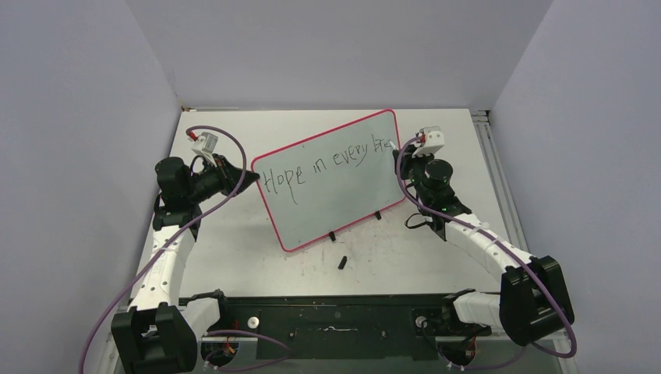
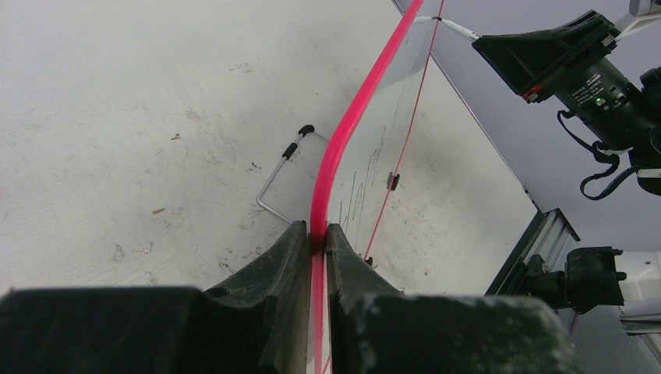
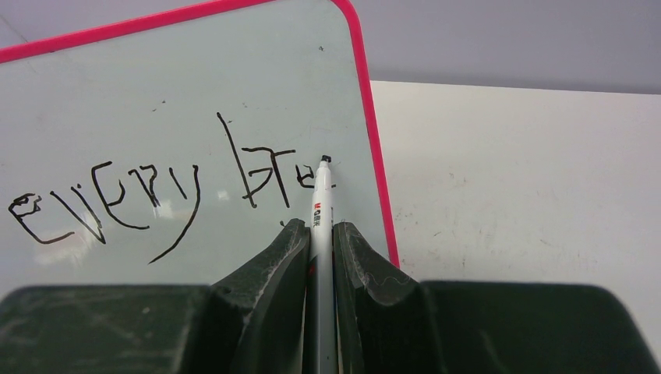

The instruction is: Write a sentence on the whiteboard

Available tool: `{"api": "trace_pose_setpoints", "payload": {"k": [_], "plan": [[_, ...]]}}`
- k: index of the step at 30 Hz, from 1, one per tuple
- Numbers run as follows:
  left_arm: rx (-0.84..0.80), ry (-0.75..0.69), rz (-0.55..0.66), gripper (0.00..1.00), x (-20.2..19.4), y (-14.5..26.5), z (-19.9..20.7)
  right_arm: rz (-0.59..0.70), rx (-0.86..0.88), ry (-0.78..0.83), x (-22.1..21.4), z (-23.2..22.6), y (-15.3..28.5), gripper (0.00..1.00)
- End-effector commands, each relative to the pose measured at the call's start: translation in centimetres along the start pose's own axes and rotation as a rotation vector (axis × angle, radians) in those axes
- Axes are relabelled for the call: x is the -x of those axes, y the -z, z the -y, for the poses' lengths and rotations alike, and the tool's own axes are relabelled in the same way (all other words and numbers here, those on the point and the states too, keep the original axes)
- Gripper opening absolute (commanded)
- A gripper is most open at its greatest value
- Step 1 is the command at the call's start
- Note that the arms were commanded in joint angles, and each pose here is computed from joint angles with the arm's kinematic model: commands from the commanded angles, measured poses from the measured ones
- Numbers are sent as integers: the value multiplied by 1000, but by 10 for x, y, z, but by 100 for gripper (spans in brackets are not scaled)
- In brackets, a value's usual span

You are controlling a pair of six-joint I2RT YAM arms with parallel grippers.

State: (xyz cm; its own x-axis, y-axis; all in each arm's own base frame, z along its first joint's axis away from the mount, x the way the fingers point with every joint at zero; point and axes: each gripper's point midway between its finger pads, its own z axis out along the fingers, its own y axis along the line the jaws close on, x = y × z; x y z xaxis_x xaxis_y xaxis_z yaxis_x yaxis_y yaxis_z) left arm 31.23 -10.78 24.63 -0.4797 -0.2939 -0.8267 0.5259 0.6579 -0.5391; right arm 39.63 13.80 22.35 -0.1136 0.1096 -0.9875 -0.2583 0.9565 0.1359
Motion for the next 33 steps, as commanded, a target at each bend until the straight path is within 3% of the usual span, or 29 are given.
{"api": "trace_pose_setpoints", "payload": {"k": [1, 9, 33], "plan": [[-1, -31, 2, 0, 8, 0, 4, 35, 7, -8, 9, -1, 5, 5], [-3, -32, 4, 0, 8, 0, 5, 3, -10, -15, -4, 3, 11, 5], [-2, -27, 2, 0, 7, 0, 4, 104, -29, -5, 37, 3, -8, 5]]}}
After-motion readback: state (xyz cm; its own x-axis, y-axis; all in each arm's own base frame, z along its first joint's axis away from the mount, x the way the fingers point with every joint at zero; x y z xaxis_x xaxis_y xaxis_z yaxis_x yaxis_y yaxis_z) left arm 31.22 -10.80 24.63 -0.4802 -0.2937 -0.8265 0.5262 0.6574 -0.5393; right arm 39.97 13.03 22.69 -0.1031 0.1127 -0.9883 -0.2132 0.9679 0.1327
